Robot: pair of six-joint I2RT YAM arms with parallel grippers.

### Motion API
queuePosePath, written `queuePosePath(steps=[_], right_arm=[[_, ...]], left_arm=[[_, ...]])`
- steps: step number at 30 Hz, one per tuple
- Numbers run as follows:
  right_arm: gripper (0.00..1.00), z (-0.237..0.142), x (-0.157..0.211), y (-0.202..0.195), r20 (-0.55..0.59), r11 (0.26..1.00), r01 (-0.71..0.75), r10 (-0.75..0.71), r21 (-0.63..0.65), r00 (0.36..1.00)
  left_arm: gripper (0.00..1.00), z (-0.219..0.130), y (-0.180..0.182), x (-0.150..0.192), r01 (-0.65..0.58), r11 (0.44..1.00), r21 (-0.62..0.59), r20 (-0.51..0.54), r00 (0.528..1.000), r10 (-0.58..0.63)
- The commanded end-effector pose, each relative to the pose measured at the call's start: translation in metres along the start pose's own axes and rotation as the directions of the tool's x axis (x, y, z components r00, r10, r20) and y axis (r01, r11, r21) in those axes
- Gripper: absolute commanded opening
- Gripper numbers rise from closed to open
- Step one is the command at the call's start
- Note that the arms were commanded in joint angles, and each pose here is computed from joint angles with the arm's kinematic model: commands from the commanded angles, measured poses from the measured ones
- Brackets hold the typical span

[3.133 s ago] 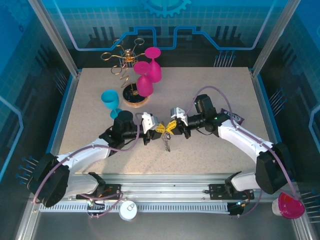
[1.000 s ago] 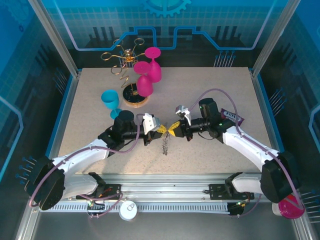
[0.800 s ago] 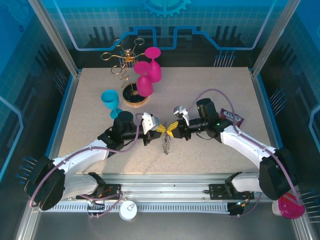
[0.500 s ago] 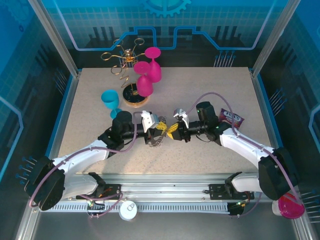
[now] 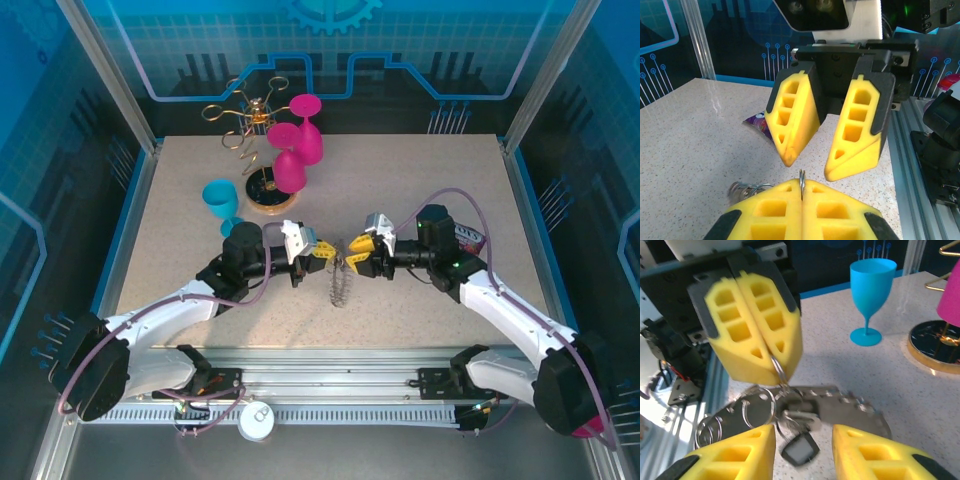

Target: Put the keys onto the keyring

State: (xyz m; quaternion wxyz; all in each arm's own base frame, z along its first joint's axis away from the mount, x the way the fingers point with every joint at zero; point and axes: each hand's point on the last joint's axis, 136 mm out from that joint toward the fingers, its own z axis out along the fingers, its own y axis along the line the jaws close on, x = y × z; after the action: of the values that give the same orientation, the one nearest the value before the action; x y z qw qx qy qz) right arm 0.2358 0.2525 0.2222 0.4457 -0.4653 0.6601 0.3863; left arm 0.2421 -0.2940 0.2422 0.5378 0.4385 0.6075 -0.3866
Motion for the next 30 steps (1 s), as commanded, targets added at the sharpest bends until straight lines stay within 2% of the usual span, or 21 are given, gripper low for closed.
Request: queuePosePath(steps=[1,5,16,20,24,30], right_arm=[[0.37,0.002,0.01,-0.005,-0.045,0.996,0.081,-0.079,0.044,0.996],[0.43,0.009,0.027,-0.001,-0.08,0.992,0.115,-0.111,0.042,0.991],[0.5,0.034,0.033,0.001,-0.034,0.995,0.081,-0.08,0.056,0.996],[0.5,0.039,0.03,-0.008,-0.011,0.991,0.09,-0.089,0.099,0.996],[0.45,0.042,0.028,-0.011,0.01,0.989,0.099,-0.101,0.113,0.995],[0.43,0.048,0.023,-0.01,0.046,0.991,0.092,-0.096,0.093,0.994]], left_arm=[[0.0,0.0,-0.006,-0.021,-0.044,0.998,0.034,0.064,0.997,0.041],[0.0,0.0,-0.007,-0.022,-0.032,0.999,0.041,0.071,0.997,0.029],[0.0,0.004,0.0,-0.029,-0.03,0.999,0.029,0.11,0.994,0.027],[0.0,0.004,-0.001,-0.032,-0.024,0.999,0.038,0.12,0.993,0.019],[0.0,0.003,-0.002,-0.032,-0.021,0.999,0.034,0.119,0.993,0.017],[0.0,0.002,-0.002,-0.033,-0.02,0.999,0.03,0.124,0.992,0.016]])
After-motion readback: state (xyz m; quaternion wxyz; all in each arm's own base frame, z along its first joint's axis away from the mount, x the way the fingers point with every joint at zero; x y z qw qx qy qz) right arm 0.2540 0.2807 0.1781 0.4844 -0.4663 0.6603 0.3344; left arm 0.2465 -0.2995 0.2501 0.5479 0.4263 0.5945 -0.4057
